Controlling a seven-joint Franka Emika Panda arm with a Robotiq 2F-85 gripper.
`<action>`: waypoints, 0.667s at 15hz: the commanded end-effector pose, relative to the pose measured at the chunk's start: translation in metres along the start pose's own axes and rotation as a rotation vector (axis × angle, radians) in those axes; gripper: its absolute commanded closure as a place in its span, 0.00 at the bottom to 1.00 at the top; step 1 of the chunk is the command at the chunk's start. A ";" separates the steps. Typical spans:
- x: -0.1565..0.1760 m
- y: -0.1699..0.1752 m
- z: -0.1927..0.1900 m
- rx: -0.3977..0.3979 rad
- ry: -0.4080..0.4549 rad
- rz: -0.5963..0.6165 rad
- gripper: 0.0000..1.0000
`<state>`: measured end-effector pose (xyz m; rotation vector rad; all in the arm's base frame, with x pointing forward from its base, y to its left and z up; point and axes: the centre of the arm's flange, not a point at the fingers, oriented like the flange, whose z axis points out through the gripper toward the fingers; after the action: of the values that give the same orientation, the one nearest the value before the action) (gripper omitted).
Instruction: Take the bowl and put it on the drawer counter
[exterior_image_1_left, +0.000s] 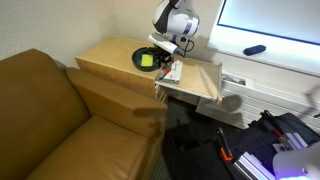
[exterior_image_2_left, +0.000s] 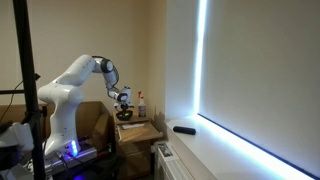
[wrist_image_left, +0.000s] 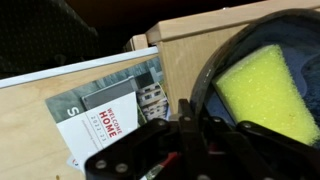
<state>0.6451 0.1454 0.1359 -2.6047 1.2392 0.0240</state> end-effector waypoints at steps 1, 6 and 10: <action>0.003 -0.003 0.001 0.004 0.032 0.007 0.98; 0.001 0.002 -0.021 0.040 0.001 0.026 0.45; -0.041 0.009 -0.051 0.030 -0.085 0.057 0.15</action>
<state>0.6461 0.1510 0.1562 -2.5448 1.2639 0.0219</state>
